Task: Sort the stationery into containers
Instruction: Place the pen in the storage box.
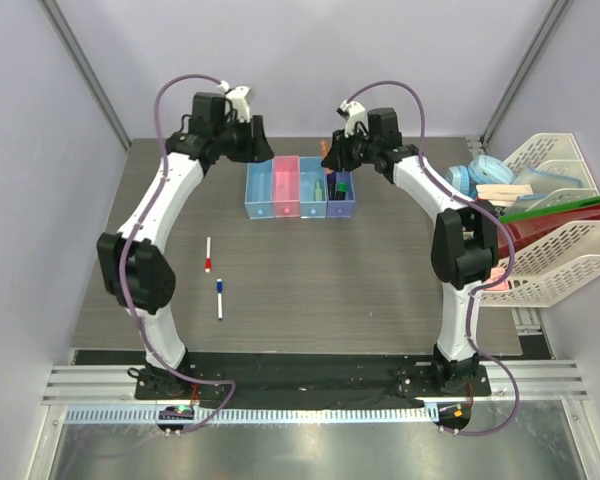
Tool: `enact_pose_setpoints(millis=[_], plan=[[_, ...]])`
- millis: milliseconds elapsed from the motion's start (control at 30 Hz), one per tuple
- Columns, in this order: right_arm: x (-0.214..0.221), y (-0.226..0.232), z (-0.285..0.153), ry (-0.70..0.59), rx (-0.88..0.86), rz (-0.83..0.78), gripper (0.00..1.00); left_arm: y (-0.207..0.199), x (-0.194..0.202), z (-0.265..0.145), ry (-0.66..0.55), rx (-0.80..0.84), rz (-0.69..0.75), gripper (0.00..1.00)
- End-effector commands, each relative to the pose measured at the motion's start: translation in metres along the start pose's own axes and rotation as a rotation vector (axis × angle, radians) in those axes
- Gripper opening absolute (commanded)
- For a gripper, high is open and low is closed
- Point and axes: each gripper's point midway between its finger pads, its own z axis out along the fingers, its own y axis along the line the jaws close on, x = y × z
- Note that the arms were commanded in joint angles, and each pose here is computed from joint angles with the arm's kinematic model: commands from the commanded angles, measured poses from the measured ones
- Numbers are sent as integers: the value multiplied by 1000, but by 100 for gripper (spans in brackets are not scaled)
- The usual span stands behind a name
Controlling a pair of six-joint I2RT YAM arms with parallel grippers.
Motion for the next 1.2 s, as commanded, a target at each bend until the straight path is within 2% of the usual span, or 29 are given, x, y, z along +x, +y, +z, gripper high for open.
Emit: enact_pose_setpoints(millis=[0, 33, 67, 267, 400, 500, 667, 900, 967, 1033, 1167], plan=[[-20, 24, 20, -44, -163, 89, 1, 48, 66, -34, 183, -95, 55, 51], [-16, 24, 25, -35, -168, 107, 1, 56, 73, -43, 196, -114, 50, 51], [-14, 25, 29, -30, -177, 111, 1, 63, 97, -46, 253, -125, 36, 51], [17, 16, 52, 25, -169, 139, 1, 93, 187, -62, 464, -167, 46, 56], [34, 9, 63, 53, -154, 144, 1, 98, 221, -62, 542, -165, 11, 56], [41, 11, 65, 67, -155, 128, 2, 104, 232, -61, 571, -178, 13, 56], [47, 17, 64, 91, -155, 101, 16, 114, 234, -65, 581, -215, 16, 56], [53, 27, 64, 111, -162, 56, 45, 131, 234, -80, 578, -285, -1, 57], [51, 29, 63, 110, -160, 45, 50, 135, 237, -85, 582, -296, -7, 57], [46, 32, 61, 105, -157, 36, 62, 140, 244, -89, 601, -299, -16, 57], [39, 33, 56, 94, -144, 22, 74, 147, 256, -93, 628, -313, -28, 57]])
